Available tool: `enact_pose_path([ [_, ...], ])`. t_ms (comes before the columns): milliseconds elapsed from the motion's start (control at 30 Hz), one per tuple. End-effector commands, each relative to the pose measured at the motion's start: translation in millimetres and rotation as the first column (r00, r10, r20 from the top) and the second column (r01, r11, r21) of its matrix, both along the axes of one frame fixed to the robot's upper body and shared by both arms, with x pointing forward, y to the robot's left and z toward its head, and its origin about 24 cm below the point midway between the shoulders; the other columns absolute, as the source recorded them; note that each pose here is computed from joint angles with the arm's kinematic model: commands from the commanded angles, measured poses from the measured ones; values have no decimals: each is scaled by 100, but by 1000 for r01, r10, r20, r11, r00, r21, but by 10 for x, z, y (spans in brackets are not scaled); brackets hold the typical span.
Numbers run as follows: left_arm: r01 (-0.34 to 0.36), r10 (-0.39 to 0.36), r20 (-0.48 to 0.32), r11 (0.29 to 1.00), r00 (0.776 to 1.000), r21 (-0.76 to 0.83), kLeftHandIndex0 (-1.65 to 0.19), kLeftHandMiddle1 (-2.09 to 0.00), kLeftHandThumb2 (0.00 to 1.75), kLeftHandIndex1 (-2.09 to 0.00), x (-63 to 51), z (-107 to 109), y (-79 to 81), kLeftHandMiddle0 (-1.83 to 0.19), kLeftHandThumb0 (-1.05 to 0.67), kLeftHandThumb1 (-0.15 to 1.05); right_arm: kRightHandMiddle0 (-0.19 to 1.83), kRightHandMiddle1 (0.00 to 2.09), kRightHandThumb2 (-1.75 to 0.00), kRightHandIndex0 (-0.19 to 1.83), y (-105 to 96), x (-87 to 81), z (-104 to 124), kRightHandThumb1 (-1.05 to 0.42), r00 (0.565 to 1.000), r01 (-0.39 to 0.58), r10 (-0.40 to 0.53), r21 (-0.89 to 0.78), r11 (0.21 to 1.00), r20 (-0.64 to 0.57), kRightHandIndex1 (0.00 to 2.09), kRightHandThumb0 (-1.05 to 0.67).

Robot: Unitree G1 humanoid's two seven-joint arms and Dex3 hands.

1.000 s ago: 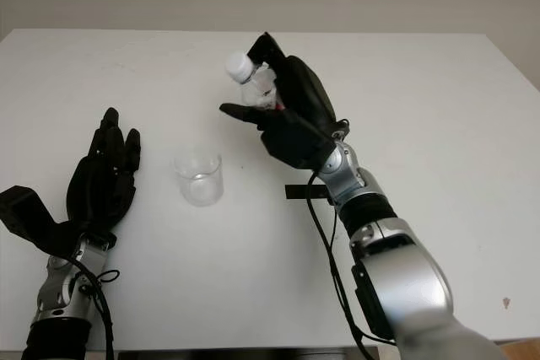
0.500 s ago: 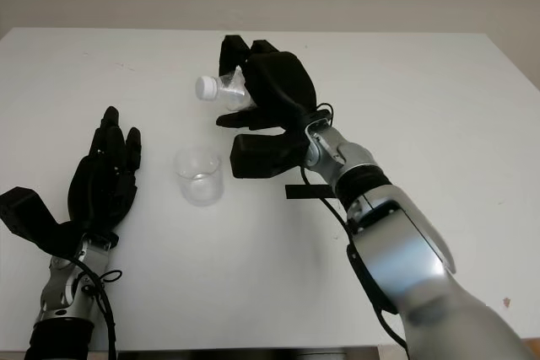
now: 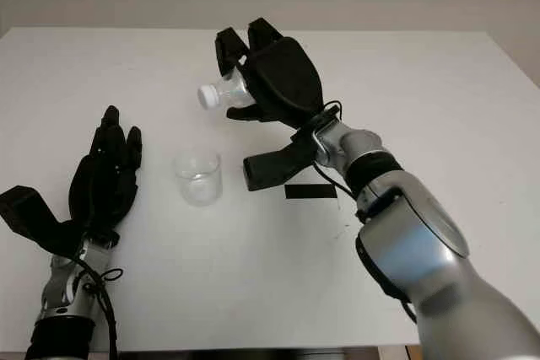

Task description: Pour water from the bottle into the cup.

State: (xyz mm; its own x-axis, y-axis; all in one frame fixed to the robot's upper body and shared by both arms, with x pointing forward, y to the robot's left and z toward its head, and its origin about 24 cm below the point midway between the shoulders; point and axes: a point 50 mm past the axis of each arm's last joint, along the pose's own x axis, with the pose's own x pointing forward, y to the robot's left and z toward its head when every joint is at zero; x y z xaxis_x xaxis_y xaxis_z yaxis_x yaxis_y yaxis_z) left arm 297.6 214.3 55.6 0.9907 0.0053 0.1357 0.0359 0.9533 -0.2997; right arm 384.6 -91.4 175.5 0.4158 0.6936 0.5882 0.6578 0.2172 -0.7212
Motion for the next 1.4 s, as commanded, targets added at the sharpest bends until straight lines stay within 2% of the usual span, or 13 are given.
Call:
enact_pose_path([
  [0, -1, 1, -7, 1000, 1000, 0, 17, -5, 43, -5, -2, -8, 9, 16, -69, 105, 91, 209, -25, 123, -3, 11, 129, -105, 996, -15, 18, -46, 999, 82, 209, -47],
  [133, -1, 1, -4, 1000, 1000, 11, 16, -6, 44, -6, 0, 1, 3, 15, -68, 105, 96, 209, -32, 124, 22, 1, 128, -105, 987, -24, 45, -138, 990, 154, 209, -48],
  [333, -3, 3, -5, 1000, 1000, 4, 16, -5, 44, -6, 0, -8, -10, 15, -69, 105, 92, 209, -29, 126, 73, -17, 117, -105, 970, -42, 101, -257, 966, 221, 209, -48],
  [500, -6, 6, -9, 1000, 1000, 7, 16, -6, 42, -6, -5, -16, -8, 15, -70, 105, 91, 209, -39, 131, 109, -33, 115, -105, 962, -65, 133, -273, 960, 240, 209, -49],
  [800, -1, 1, -8, 1000, 1000, -4, 17, -5, 44, -5, -2, -34, -34, 16, -69, 105, 91, 209, -32, 132, 142, -49, 124, -105, 938, -72, 169, -308, 948, 301, 209, -49],
  [967, 3, -4, -8, 1000, 1000, -11, 17, -5, 43, -5, 0, -39, -40, 16, -68, 105, 81, 209, -28, 126, 155, -61, 121, -105, 939, -93, 180, -287, 954, 293, 209, -50],
  [1067, 2, -2, -8, 1000, 1000, -11, 17, -5, 44, -5, 3, -42, -40, 17, -68, 105, 90, 209, -28, 127, 161, -54, 124, -105, 965, -102, 143, -186, 977, 219, 209, -49],
  [1200, 3, -3, -7, 1000, 1000, -18, 18, -5, 43, -5, -2, -44, -32, 17, -68, 105, 101, 209, -21, 127, 130, -37, 133, -105, 994, -105, 105, 92, 990, 3, 209, -45],
  [1300, 3, -3, -5, 1000, 1000, -21, 19, -5, 44, -4, -11, -47, -23, 18, -68, 105, 103, 209, -22, 133, 86, 5, 140, -105, 978, -38, 102, 325, 945, -183, 209, -43],
  [1367, 4, -4, -4, 1000, 1000, -21, 19, -5, 43, -4, -20, -51, -9, 19, -68, 105, 113, 209, -23, 141, 47, 31, 139, -105, 939, 11, 155, 477, 879, -306, 209, -39],
])
